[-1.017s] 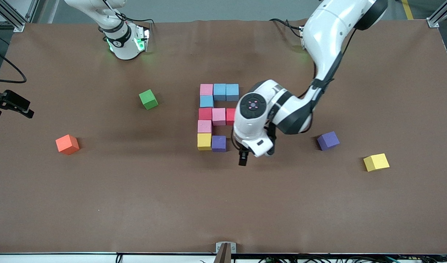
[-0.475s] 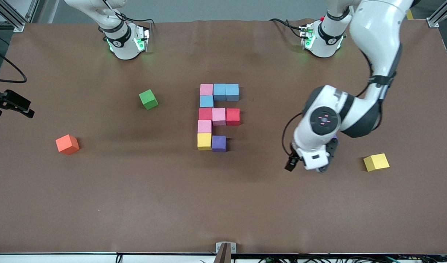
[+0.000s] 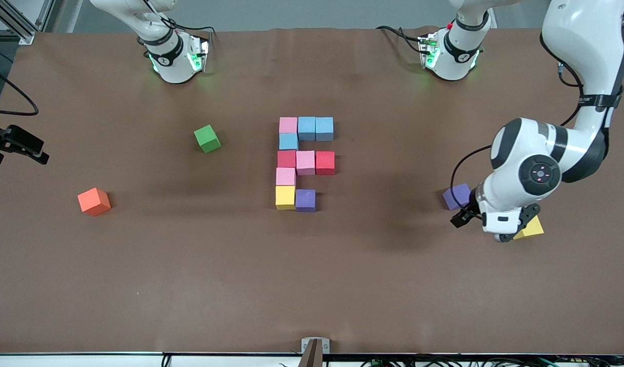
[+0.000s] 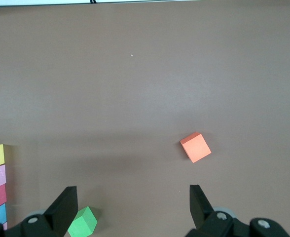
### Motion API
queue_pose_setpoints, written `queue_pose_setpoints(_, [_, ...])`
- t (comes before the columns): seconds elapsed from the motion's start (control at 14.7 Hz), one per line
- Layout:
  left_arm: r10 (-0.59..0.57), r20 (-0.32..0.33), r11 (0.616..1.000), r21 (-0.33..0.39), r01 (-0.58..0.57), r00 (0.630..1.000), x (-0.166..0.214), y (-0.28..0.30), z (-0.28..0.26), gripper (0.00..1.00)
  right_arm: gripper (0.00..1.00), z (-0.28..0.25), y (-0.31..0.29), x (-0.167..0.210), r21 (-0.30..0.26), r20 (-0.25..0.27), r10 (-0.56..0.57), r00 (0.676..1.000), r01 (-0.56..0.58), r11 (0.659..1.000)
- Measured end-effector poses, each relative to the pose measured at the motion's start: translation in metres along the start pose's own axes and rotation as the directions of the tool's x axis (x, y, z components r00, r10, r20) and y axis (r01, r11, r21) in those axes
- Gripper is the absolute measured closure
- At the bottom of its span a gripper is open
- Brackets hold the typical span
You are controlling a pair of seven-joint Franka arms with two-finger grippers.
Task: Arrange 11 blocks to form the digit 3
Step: 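Grasp the second purple cube with the left gripper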
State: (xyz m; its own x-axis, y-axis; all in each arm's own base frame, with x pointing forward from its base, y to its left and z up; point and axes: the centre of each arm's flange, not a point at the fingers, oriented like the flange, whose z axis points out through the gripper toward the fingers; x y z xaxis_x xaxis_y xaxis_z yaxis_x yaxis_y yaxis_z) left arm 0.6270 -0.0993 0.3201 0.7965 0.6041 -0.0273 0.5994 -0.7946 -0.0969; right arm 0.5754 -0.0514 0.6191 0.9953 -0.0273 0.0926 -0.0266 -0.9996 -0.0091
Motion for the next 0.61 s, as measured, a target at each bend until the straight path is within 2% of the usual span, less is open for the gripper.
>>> queue_pose_setpoints(0.34, [0.172, -0.006, 0.984, -0.036, -0.172, 0.985, 0.009, -0.049, 0.052, 0.0, 0.0, 0.0, -0.004, 0.0, 0.001, 0.0, -0.008, 1.0, 0.008, 1.0])
queue_pose_setpoints(0.61, [0.214, -0.006, 0.975, -0.051, -0.214, 0.977, 0.002, -0.06, 0.075, 0.0, 0.0, 0.0, -0.005, 0.0, 0.001, 0.0, -0.009, 1.0, 0.009, 1.0])
